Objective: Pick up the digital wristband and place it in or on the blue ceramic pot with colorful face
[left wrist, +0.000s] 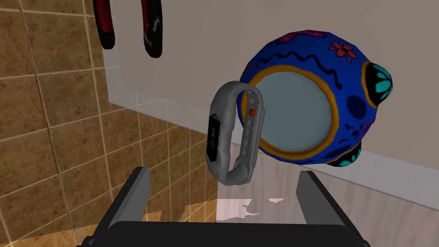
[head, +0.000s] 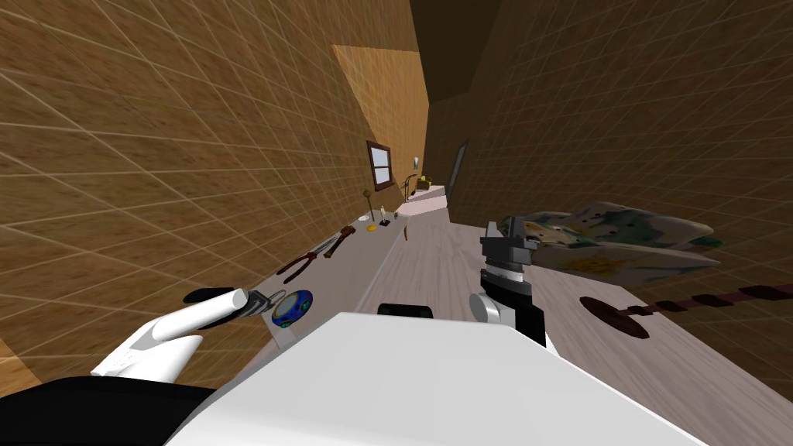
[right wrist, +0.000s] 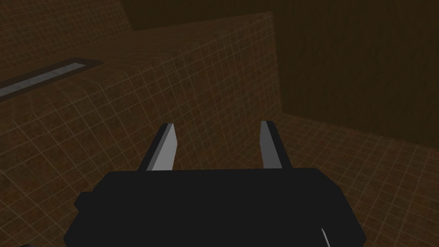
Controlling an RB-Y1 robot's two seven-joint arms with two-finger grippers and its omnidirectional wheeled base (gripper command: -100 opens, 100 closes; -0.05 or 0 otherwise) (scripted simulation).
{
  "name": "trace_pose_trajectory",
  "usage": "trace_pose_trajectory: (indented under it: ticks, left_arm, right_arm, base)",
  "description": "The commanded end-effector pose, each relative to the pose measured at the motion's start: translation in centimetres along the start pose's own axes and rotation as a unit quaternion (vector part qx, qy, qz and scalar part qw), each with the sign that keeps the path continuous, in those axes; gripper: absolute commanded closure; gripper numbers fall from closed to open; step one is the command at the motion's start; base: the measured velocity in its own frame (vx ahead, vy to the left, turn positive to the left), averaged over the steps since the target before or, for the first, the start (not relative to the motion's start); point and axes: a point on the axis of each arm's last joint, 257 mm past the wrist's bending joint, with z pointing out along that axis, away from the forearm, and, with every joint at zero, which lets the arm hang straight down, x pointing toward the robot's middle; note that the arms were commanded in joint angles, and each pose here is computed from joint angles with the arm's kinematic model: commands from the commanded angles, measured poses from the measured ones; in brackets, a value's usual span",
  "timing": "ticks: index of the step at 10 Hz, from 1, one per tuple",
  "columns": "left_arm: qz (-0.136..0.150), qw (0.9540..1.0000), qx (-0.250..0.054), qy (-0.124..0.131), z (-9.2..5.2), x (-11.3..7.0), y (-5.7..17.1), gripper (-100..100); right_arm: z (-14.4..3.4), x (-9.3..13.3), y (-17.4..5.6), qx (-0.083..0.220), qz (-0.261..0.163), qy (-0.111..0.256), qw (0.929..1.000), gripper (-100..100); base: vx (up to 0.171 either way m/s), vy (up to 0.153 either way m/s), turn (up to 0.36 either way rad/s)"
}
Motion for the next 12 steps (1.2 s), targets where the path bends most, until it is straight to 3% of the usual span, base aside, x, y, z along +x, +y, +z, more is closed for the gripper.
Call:
trace_pose_trajectory:
  ticks: [1,5,6,7,12]
  left_arm:
    - [-0.001,1.0,0.0,0.0,-0.9,0.1,-0.7,-100]
    - [-0.001,1.0,0.001,0.001,-3.5,0.5,-3.0,-100]
    - [-0.001,1.0,0.002,0.001,-3.1,0.4,-2.7,-100]
    - [-0.001,1.0,0.001,0.001,-3.2,0.4,-2.7,0]
    - [-0.001,1.0,0.001,0.001,-3.2,0.4,-2.7,0]
  right_arm:
    - [0.0,0.0,0.0,0.0,0.0,0.0,1.0,0]
    - [0.0,0.0,0.0,0.0,0.0,0.0,1.0,0]
    - [0.0,0.0,0.0,0.0,0.0,0.0,1.0,0]
    - [0.0,0.0,0.0,0.0,0.0,0.0,1.0,0]
    - [0.0,0.0,0.0,0.0,0.0,0.0,1.0,0]
  base:
    - [-0.011,-0.008,0.0]
    - [-0.013,-0.01,-0.002]
    - [-0.008,-0.006,0.0]
    - [0.0,0.0,0.0]
    - [0.0,0.0,0.0]
